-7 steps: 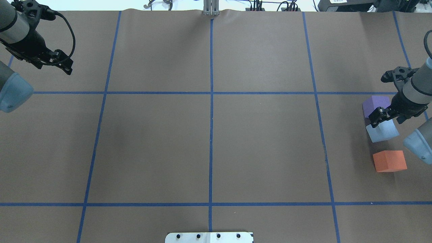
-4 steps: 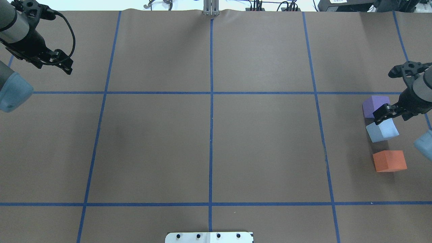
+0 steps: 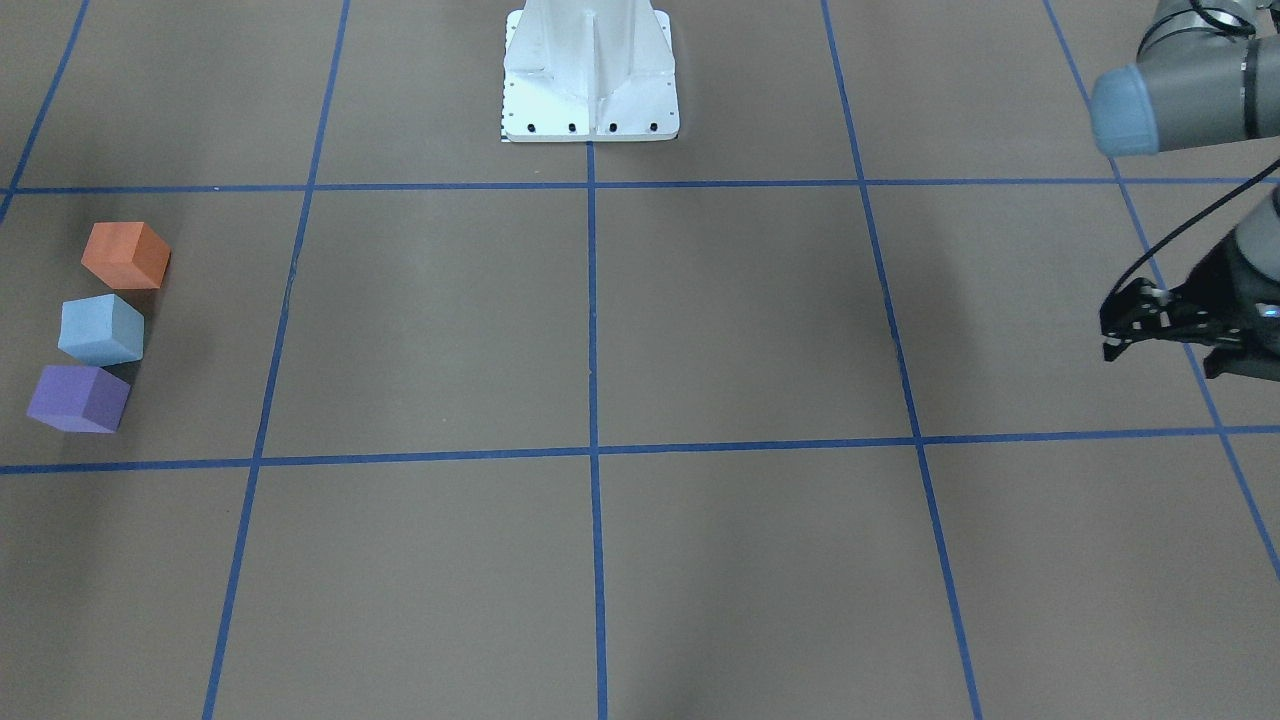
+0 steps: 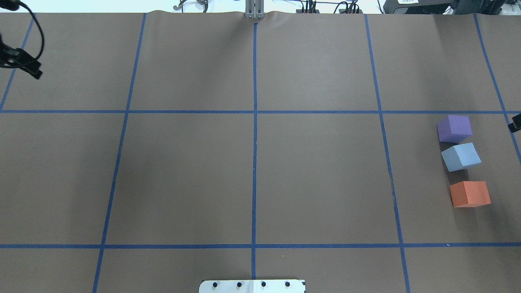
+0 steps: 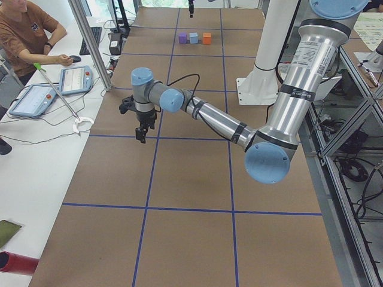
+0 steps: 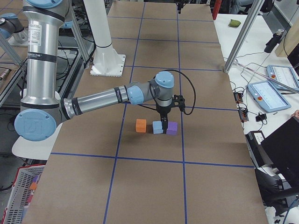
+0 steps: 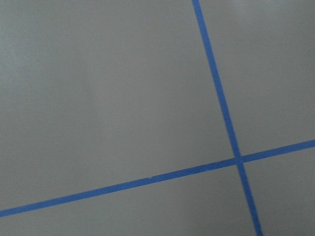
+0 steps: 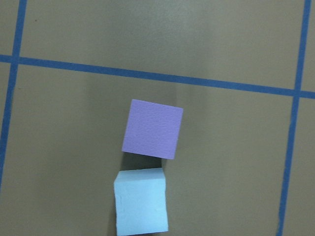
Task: Place blue block between orange and purple blocks
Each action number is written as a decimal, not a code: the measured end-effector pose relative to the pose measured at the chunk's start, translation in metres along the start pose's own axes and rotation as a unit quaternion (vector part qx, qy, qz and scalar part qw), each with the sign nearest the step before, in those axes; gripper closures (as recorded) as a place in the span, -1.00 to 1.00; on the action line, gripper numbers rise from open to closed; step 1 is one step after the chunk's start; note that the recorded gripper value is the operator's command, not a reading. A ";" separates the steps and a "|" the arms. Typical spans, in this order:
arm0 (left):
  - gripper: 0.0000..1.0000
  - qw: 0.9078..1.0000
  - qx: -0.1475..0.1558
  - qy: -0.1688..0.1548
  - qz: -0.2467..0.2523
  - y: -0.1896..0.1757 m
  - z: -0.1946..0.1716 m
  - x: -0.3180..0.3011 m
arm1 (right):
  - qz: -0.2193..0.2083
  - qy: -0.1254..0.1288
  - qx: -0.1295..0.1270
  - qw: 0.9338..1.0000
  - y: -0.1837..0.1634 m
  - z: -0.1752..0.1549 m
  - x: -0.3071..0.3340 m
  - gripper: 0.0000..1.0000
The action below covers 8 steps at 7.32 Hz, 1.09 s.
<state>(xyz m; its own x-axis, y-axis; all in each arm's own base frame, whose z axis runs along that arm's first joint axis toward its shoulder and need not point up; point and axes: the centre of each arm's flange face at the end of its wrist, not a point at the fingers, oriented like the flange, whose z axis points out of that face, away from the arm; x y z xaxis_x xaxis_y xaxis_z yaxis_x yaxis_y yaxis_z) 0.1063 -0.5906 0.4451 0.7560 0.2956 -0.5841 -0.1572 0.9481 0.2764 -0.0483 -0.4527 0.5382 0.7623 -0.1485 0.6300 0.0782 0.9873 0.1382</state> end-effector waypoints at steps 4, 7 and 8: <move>-1.00 0.998 0.028 0.012 -0.048 0.087 -0.033 -0.134 | 0.042 -0.055 0.004 0.998 0.045 -0.012 0.081 -1.00; -1.00 0.995 -0.003 0.012 -0.097 0.151 0.008 -0.185 | 0.080 -0.061 -0.001 0.995 0.075 -0.006 0.111 -1.00; -1.00 0.994 -0.012 0.013 -0.111 0.164 0.017 -0.198 | 0.086 -0.061 -0.005 0.994 0.077 -0.003 0.115 -1.00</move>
<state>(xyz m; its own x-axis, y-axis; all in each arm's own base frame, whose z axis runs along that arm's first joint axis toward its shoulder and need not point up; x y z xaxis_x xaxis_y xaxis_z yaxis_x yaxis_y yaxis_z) -0.0585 -0.4956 0.6187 0.7574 0.0816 -0.6478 -0.0035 0.9927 0.1209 0.0476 -0.3933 0.6192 0.6809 0.0175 0.7322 -0.0401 0.9991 0.0135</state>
